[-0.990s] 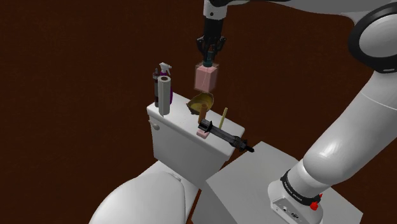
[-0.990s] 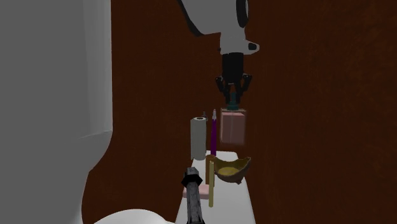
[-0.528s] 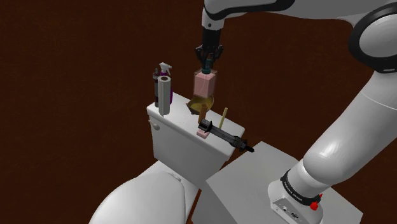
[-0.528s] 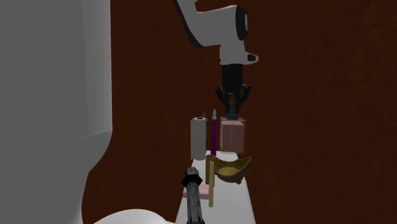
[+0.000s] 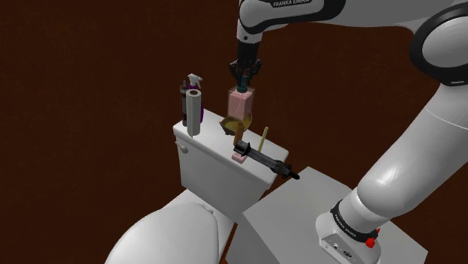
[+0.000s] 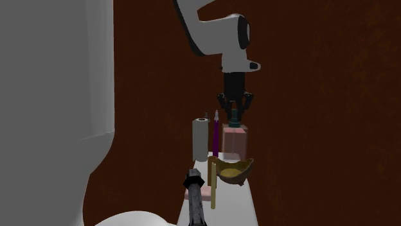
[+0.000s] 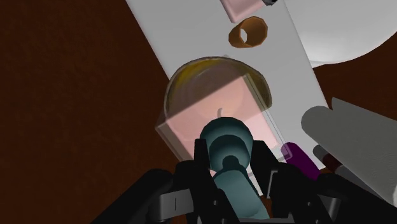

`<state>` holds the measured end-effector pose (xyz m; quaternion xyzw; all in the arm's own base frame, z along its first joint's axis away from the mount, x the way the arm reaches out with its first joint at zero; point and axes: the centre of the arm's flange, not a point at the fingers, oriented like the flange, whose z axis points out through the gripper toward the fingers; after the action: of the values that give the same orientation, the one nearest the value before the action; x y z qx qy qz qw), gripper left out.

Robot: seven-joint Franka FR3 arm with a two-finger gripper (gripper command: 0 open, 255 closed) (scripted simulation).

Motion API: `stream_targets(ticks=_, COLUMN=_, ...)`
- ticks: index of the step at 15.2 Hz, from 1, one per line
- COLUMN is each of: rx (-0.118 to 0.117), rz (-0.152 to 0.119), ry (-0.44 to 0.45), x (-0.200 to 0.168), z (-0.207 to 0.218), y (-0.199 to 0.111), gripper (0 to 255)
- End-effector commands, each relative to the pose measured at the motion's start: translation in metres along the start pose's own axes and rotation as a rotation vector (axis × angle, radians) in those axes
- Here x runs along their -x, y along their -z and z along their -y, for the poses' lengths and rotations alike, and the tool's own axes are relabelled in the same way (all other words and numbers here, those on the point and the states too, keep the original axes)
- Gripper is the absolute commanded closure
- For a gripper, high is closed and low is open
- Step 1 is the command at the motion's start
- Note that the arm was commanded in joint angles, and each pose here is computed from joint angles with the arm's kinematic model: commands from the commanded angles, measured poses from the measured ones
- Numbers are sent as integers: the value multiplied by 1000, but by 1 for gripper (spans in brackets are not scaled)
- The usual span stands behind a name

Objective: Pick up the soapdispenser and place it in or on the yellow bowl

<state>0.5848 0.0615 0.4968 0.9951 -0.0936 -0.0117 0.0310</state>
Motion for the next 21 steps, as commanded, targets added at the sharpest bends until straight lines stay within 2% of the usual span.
stream_targets(ticks=1, rx=0, rz=0, ry=0, x=0, z=0, y=0, gripper=255)
stream_targets(ticks=3, rx=0, rz=0, ry=0, x=0, z=0, y=0, gripper=255)
stream_targets(ticks=4, rx=0, rz=0, ry=0, x=0, z=0, y=0, gripper=0)
stream_targets(ticks=9, rx=0, rz=0, ry=0, x=0, z=0, y=0, gripper=0)
stream_targets(ticks=13, rx=0, rz=0, ry=0, x=0, z=0, y=50, gripper=0)
stream_targets(ticks=21, rx=0, rz=0, ry=0, x=0, z=0, y=50, gripper=0)
